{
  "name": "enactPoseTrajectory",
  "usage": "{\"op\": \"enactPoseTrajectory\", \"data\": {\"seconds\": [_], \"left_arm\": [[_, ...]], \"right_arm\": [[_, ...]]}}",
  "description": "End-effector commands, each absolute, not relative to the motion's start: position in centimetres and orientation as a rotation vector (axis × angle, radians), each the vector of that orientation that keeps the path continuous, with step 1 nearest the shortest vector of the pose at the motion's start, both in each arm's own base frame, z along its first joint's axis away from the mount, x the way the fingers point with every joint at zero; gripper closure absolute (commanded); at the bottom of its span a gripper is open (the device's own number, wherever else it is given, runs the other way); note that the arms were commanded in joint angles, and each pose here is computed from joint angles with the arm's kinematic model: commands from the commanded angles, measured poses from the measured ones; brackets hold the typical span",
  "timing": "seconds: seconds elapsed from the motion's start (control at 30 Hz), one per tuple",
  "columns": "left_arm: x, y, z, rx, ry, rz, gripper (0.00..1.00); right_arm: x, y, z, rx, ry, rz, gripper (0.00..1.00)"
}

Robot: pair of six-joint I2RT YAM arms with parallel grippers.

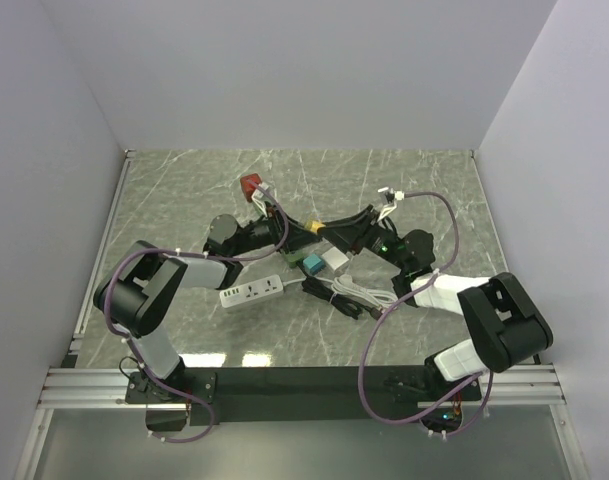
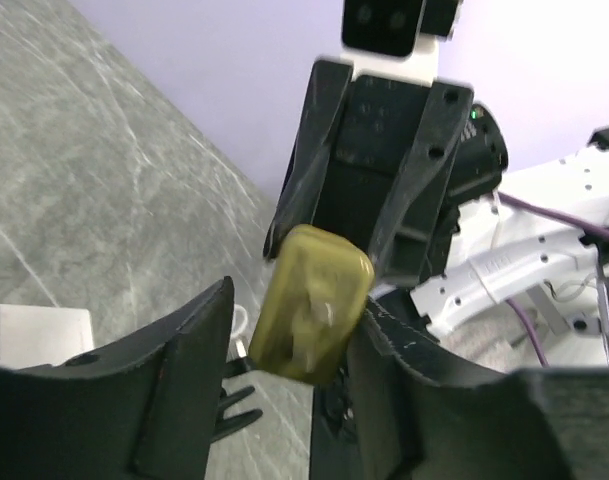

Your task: Insert the plug

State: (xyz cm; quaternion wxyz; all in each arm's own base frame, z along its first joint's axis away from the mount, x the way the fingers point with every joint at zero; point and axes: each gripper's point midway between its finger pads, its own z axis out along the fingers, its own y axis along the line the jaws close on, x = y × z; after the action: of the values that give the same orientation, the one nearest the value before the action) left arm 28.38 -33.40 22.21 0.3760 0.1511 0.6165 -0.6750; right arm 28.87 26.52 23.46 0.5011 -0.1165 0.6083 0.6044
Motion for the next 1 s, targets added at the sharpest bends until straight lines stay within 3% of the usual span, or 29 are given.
{"op": "enactPoseTrajectory", "data": {"seconds": [0.0,0.1,0.17,0.23,0.27,0.33,0.37,0.43,0.5,0.6,0.63,0.7,0.73,0.77,0.8,0.83,0.9,0.93,0.97], "left_arm": [[21.9,-31.9,31.3,0.776,0.931,-1.668,0.45],[21.8,-31.8,30.8,0.794,0.929,-1.648,0.49],[21.7,-31.8,30.7,0.808,0.930,-1.648,0.46],[21.8,-31.8,30.7,0.803,0.925,-1.642,0.51],[21.8,-31.8,30.8,0.800,0.923,-1.637,0.56],[21.8,-31.8,30.7,0.806,0.919,-1.629,0.74],[22.0,-31.8,30.7,0.799,0.920,-1.623,0.92],[23.0,-31.6,30.2,0.781,0.940,-1.596,0.99],[25.2,-31.0,29.3,0.741,0.995,-1.559,0.99],[29.2,-29.8,27.6,0.639,1.105,-1.457,0.85],[30.4,-29.6,27.1,0.639,1.112,-1.380,0.82],[33.1,-29.1,25.7,0.552,1.239,-1.277,0.63],[34.2,-28.9,25.2,0.566,1.258,-1.186,0.57],[35.1,-28.6,24.0,0.537,1.334,-1.143,0.44],[36.3,-27.6,24.6,0.498,1.332,-1.057,0.39],[36.8,-27.1,24.8,0.476,1.340,-1.024,0.35],[37.9,-25.9,24.7,0.430,1.379,-0.974,0.10],[38.9,-25.3,25.0,0.394,1.383,-0.929,0.07],[39.3,-24.9,24.8,0.381,1.403,-0.906,0.03]], "right_arm": [[25.2,25.2,33.2,-0.461,0.941,1.394,1.00],[25.3,25.4,33.4,-0.469,0.940,1.407,1.00],[25.4,25.6,33.4,-0.475,0.944,1.414,1.00],[25.6,25.8,33.1,-0.476,0.954,1.421,1.00],[25.7,25.8,32.9,-0.474,0.961,1.426,1.00],[25.7,25.9,32.6,-0.477,0.969,1.427,1.00],[25.8,25.8,32.4,-0.475,0.976,1.422,1.00],[26.3,25.9,31.6,-0.476,1.019,1.410,1.00],[26.9,25.3,31.3,-0.483,1.041,1.351,1.00],[28.9,25.6,29.3,-0.473,1.191,1.197,1.00],[29.9,25.9,26.1,-0.441,1.362,1.138,1.00],[30.5,25.7,25.8,-0.414,1.403,0.928,0.99],[30.3,25.6,23.8,-0.420,1.491,0.881,0.94],[29.9,25.1,23.5,-0.410,1.506,0.854,0.91],[30.0,24.6,22.9,-0.369,1.538,0.836,0.87],[29.9,24.1,21.5,-0.341,1.601,0.819,0.73],[29.8,23.5,20.1,-0.288,1.689,0.799,0.59],[29.4,22.9,18.0,-0.264,1.798,0.748,0.43],[29.3,22.9,18.3,-0.252,1.821,0.734,0.41]]}}
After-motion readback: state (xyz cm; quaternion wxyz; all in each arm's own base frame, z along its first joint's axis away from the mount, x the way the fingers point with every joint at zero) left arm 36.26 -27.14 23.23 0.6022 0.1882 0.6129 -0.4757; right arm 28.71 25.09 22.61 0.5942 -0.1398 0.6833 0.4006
